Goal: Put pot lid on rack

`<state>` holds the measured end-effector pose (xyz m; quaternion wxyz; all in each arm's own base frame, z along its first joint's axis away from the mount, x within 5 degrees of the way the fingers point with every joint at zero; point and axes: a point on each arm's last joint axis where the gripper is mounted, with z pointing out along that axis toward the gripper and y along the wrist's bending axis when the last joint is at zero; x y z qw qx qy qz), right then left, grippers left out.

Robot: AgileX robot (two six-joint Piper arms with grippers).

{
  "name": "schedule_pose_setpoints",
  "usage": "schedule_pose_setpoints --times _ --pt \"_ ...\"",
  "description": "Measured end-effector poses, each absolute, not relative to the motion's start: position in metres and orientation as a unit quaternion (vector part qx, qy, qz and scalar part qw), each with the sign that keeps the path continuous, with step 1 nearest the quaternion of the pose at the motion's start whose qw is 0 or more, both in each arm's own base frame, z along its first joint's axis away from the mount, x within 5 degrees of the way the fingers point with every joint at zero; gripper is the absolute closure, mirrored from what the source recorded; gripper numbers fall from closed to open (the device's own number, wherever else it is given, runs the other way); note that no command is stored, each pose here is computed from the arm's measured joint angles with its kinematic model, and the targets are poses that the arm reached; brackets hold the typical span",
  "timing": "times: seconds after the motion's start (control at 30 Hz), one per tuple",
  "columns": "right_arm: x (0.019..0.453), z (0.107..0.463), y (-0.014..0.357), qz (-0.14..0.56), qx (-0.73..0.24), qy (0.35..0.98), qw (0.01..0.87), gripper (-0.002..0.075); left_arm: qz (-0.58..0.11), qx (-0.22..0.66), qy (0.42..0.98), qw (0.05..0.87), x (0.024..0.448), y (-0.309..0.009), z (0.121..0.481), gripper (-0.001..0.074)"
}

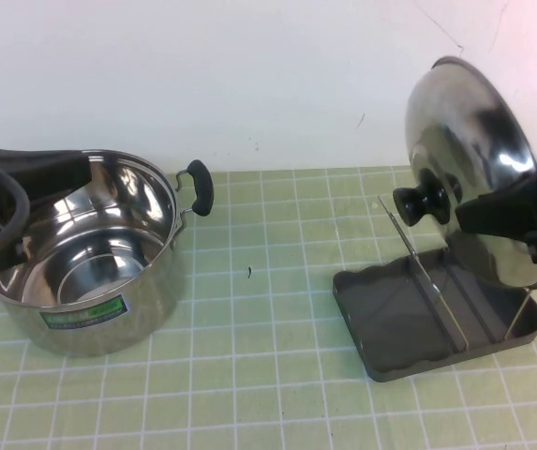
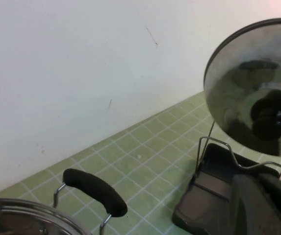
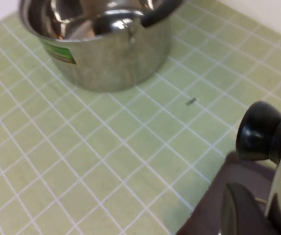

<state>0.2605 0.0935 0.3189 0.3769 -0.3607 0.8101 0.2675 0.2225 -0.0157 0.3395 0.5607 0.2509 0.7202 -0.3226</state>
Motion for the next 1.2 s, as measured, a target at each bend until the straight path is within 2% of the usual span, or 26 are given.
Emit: schedule_pose_setpoints --times 0.33,0.4,0.53,0.7,0.9,1.03,1.2 --pt "0.278 0.286 0.098 0.285 -0.374 0.821 0.322 0.0613 -0.314 0.266 0.727 0.55 0.219 -0.017 0.339 0.0733" --pt "0.278 0.286 0.098 0.287 -0.381 0.818 0.323 0.0575 -0.313 0.266 0.727 0.55 0.219 -0.017 0.338 0.0733" --pt "0.278 0.286 0.098 0.285 -0.386 0.815 0.325 0.0442 -0.312 0.268 0.728 0.548 0.218 -0.017 0.338 0.0733" --pt "0.277 0.29 0.094 0.277 -0.389 0.819 0.317 0.0398 -0.307 0.271 0.731 0.546 0.218 -0.017 0.338 0.0733" --pt "0.261 0.325 0.068 0.22 -0.376 0.833 0.34 0.0455 -0.243 0.252 0.754 0.556 0.203 -0.015 0.346 0.0733" --pt "0.23 0.367 0.056 0.162 -0.369 0.811 0.424 0.0538 -0.208 0.229 0.754 0.579 0.185 -0.016 0.348 0.0734" --pt "0.183 0.412 0.051 0.097 -0.369 0.755 0.533 0.0656 -0.166 0.191 0.762 0.596 0.16 -0.017 0.33 0.0734"
